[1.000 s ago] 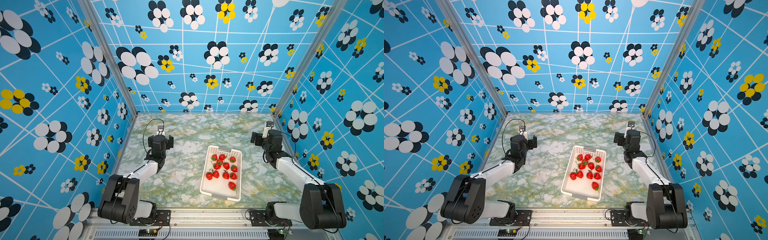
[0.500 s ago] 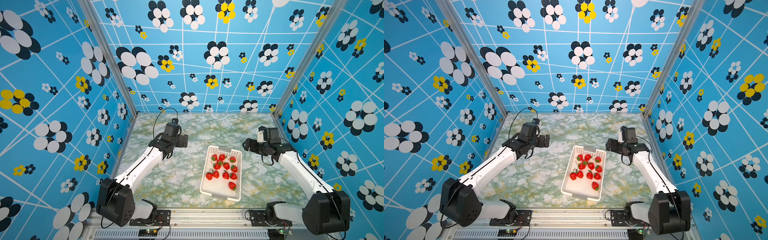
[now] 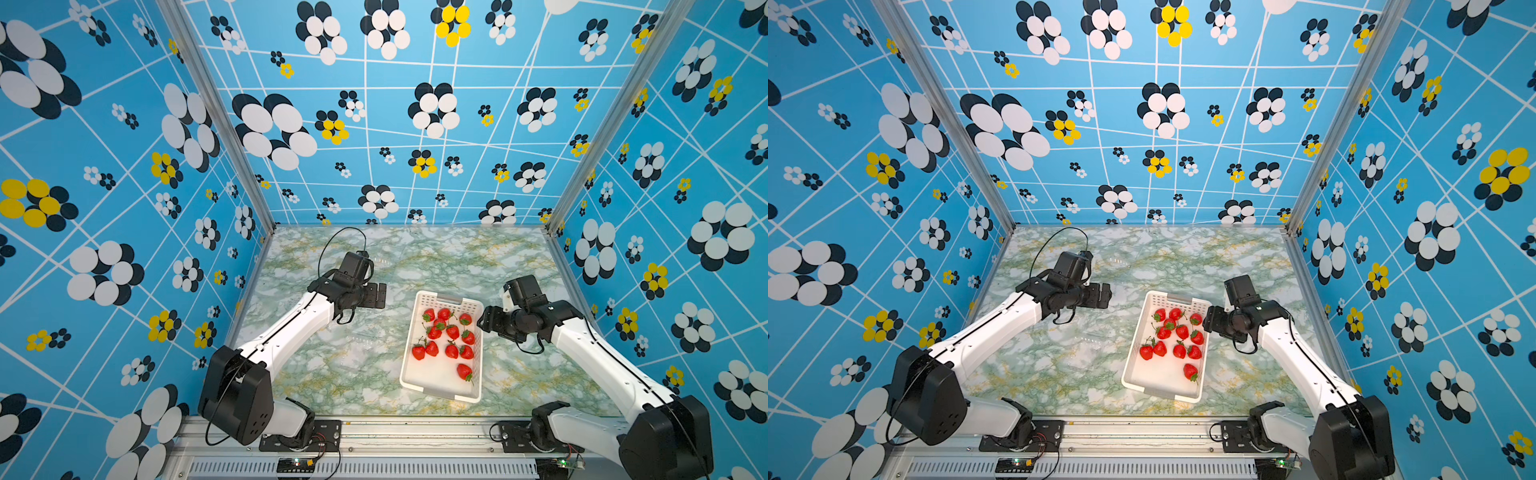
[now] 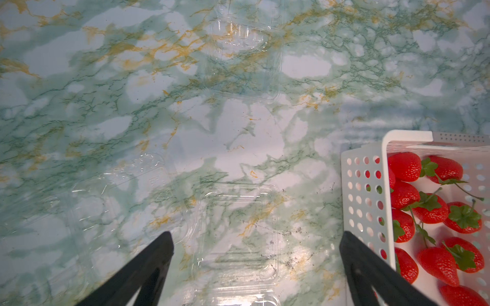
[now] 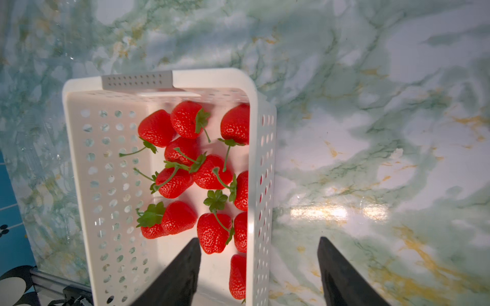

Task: Pack strawberries into containers
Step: Move the basket to the center of the board.

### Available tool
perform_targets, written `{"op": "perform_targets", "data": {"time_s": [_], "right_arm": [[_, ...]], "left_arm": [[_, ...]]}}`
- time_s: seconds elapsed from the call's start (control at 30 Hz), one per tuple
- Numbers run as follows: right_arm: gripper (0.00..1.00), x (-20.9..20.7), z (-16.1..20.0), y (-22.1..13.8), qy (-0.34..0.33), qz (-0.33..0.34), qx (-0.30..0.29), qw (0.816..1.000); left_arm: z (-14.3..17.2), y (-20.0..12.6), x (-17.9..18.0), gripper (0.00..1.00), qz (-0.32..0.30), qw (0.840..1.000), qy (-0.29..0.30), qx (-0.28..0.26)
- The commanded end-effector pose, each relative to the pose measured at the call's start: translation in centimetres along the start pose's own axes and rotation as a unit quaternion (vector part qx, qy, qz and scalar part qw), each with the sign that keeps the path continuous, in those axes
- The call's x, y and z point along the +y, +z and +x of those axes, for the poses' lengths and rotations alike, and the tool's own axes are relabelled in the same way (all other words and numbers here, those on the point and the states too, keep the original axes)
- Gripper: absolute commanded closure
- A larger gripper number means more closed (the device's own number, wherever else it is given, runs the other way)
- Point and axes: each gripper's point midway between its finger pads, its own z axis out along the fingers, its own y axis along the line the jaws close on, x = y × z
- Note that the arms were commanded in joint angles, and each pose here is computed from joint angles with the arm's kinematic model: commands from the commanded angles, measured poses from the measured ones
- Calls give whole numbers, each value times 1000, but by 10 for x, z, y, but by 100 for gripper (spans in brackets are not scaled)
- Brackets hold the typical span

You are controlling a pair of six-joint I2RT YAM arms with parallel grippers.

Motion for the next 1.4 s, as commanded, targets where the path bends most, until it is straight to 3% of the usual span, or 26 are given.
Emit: {"op": "perform_targets", "data": {"time_s": [0.0, 0.27, 0.47, 0.73, 0.87, 1.0, 1.13, 1.37], "right_arm": [[31, -6, 10, 7, 7, 32, 23, 999], [43, -14, 6, 18, -1, 95, 35, 995], [54, -10, -1, 25, -1, 98, 38, 994], [57, -5, -4, 40, -13, 103, 61, 993], [68, -4, -5, 49, -20, 113, 72, 991], [71, -3, -11, 55, -24, 125, 76, 989], [86, 0, -17, 62, -26, 131, 83, 988], [100, 6, -43, 70, -30, 154, 70, 985]], "left_arm": [[12, -3, -5, 1, 13, 1000, -3, 20], [17, -2, -2, 1, 7, 999, -5, 31], [20, 2, 2, 1, 1, 999, -5, 40], [21, 3, 12, 0, -10, 999, -17, 43], [20, 1, 21, 0, -12, 999, -28, 40], [20, -2, 31, 1, -14, 998, -44, 37], [18, -4, 43, 1, -20, 997, -61, 33], [15, -5, 54, 1, -22, 997, -74, 31]]}}
